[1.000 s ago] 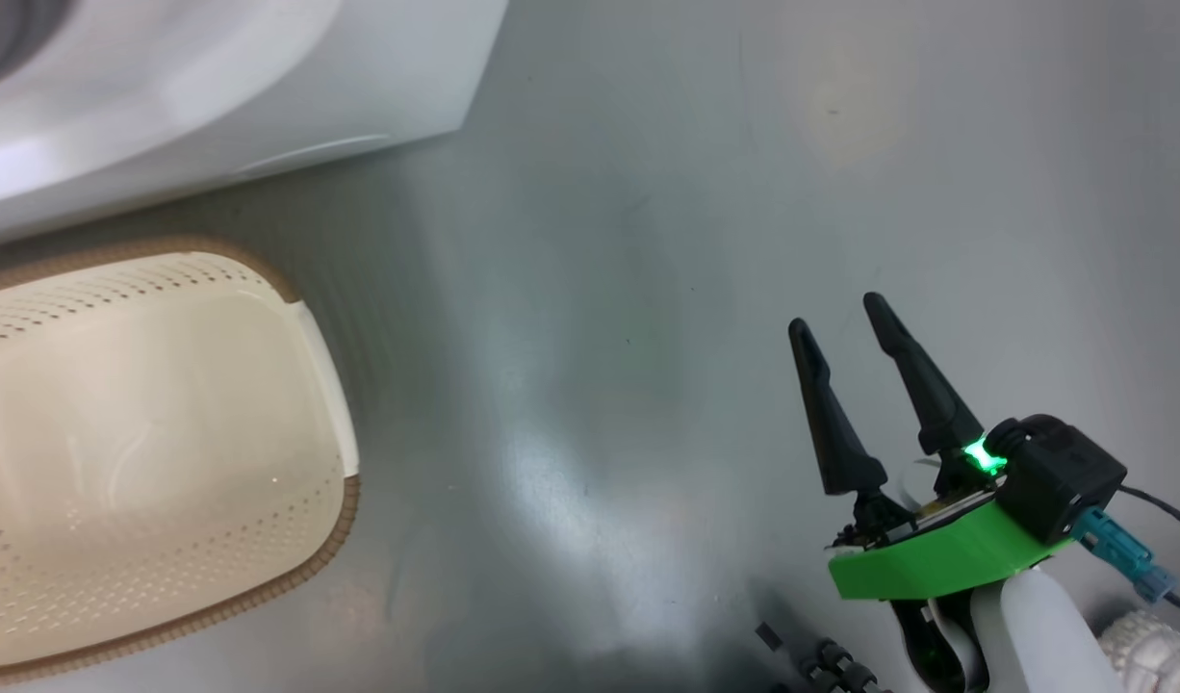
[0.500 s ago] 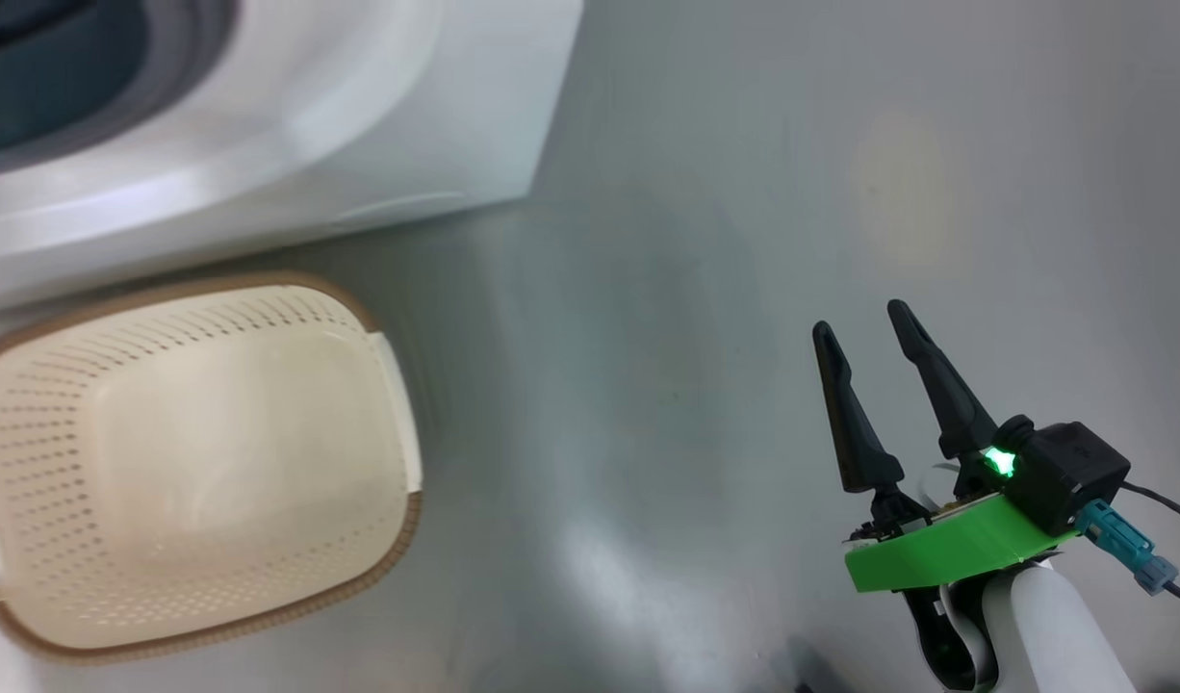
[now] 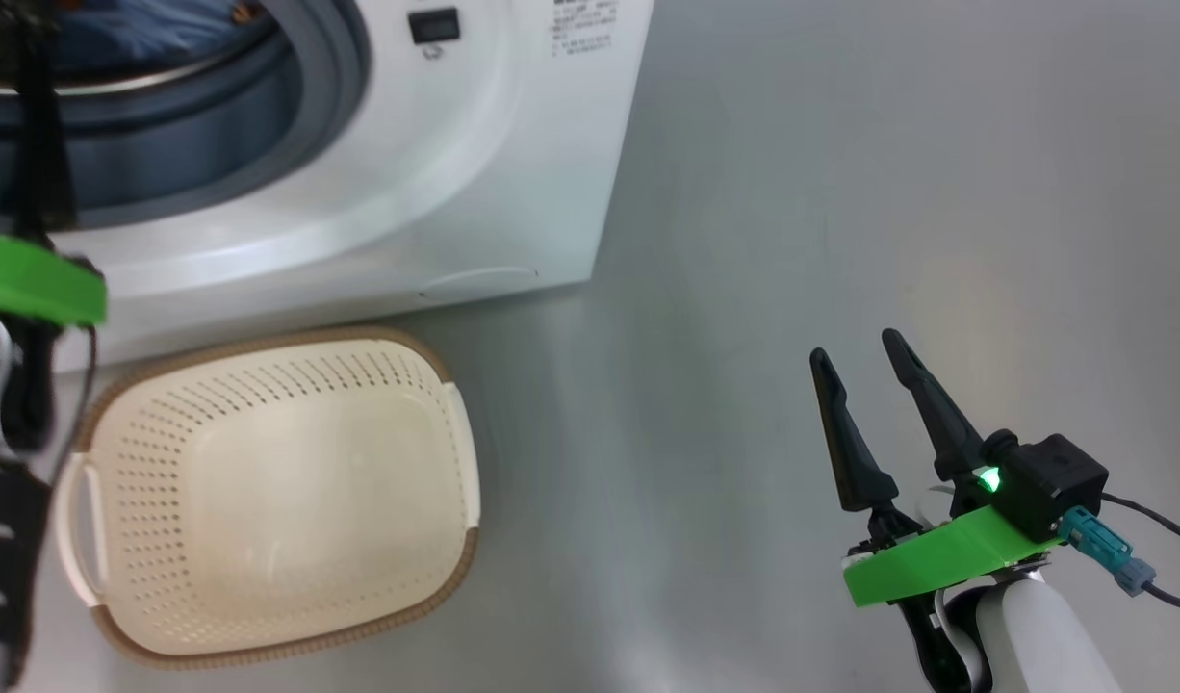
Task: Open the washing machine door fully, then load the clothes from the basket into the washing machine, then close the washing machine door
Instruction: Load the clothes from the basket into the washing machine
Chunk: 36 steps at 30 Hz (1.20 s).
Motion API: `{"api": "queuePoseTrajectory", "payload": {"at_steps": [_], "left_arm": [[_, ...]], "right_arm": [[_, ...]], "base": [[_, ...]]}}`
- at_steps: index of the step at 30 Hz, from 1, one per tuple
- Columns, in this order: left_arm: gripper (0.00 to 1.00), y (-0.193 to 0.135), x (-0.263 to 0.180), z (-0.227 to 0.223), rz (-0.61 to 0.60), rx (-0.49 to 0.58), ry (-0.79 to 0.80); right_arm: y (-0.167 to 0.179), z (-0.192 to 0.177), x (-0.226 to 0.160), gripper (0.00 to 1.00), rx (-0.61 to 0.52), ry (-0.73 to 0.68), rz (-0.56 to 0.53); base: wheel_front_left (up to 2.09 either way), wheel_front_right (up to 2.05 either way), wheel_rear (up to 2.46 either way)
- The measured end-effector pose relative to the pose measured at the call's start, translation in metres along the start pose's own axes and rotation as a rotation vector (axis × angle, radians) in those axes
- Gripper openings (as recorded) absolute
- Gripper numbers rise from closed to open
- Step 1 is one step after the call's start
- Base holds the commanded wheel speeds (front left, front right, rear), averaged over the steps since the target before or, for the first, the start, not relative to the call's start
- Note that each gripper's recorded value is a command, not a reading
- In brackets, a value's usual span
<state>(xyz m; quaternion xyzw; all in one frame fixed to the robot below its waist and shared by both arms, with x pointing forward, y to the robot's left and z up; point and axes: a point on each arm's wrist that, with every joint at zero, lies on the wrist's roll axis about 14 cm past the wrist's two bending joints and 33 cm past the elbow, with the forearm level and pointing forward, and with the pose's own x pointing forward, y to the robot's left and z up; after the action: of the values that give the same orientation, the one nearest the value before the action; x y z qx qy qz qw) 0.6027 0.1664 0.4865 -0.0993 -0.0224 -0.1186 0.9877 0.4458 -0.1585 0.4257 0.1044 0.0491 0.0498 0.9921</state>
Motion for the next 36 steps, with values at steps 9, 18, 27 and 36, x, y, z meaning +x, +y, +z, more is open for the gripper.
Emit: {"api": "queuePoseTrajectory", "payload": {"at_steps": [9,18,27,36], "left_arm": [[1.00,-0.017,-0.041,0.032,0.005,0.004,-0.076],[1.00,-0.016,-0.098,0.060,0.067,0.017,-0.139],[1.00,-0.015,-0.151,0.071,0.130,0.028,-0.179],[1.00,-0.015,-0.194,0.074,0.187,0.064,-0.190]], "right_arm": [[0.003,0.015,-0.018,1.00,0.014,-0.025,-0.006],[0.002,0.036,-0.043,1.00,0.004,-0.073,-0.021],[0.002,0.064,-0.056,1.00,-0.040,-0.148,-0.024],[0.003,0.071,-0.073,1.00,-0.054,-0.171,-0.029]], "base": [[0.00,0.00,0.00],[0.00,0.00,0.00],[0.00,0.00,0.00],[0.00,0.00,0.00]]}}
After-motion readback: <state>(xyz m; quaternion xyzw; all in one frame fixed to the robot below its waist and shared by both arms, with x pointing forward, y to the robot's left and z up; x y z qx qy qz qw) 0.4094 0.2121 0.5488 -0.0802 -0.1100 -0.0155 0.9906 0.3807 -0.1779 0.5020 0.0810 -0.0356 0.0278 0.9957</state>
